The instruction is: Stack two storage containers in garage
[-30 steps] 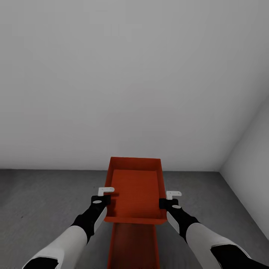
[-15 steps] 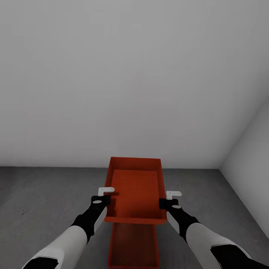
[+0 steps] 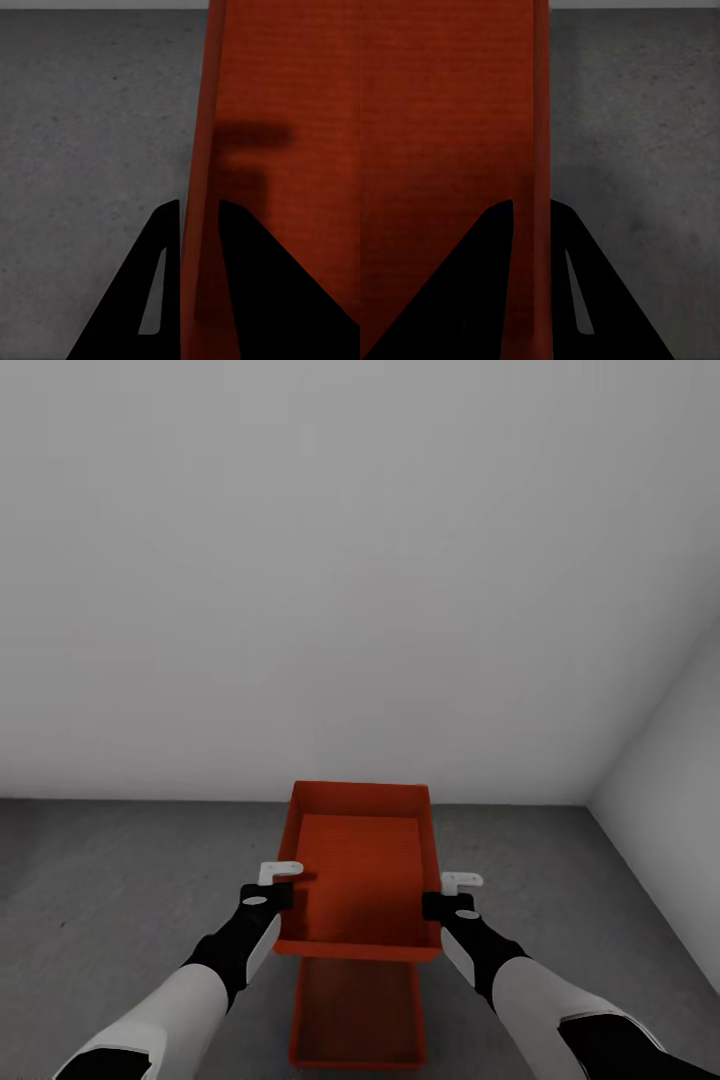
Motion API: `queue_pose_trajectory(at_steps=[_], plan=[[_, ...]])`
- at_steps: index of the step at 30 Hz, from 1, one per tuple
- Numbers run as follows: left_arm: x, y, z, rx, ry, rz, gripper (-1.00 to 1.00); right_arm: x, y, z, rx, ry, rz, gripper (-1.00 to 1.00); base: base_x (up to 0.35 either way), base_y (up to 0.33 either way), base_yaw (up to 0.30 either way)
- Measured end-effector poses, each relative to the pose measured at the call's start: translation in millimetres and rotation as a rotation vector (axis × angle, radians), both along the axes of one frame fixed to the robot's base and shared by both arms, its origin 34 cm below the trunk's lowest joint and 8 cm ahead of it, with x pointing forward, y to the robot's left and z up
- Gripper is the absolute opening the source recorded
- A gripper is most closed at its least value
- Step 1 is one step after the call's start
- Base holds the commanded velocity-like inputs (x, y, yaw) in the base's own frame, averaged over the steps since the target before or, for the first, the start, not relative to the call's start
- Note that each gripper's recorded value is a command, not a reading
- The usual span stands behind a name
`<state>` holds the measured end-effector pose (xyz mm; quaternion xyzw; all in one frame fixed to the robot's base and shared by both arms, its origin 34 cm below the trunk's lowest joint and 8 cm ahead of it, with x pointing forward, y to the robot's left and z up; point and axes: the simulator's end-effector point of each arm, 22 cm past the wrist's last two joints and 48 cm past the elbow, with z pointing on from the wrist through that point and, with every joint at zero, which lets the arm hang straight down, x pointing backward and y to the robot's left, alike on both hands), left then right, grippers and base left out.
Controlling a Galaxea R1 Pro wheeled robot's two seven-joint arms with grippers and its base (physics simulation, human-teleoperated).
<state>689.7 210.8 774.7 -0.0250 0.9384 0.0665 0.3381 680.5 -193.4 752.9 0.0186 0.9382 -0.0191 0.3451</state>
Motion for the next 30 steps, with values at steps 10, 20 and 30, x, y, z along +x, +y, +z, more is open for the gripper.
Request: queue_pose_trajectory(at_steps=[10, 20, 30], plan=[[-4, -3, -9, 0.002, 0.016, 0.002, -1.0, -4, -3, -9, 0.002, 0.016, 0.002, -1.0, 0.0, 0.0, 0.0], [-8, -1, -18, 0.0, 0.032, 0.002, -1.0, -8, -1, -18, 0.0, 0.031, 0.001, -1.0, 0.0, 0.0, 0.0], [-12, 0, -28, -0.002, 0.049, 0.005, -1.0, -12, 0, -27, 0.0, 0.048, 0.002, -1.0, 0.0, 0.0, 0.0]])
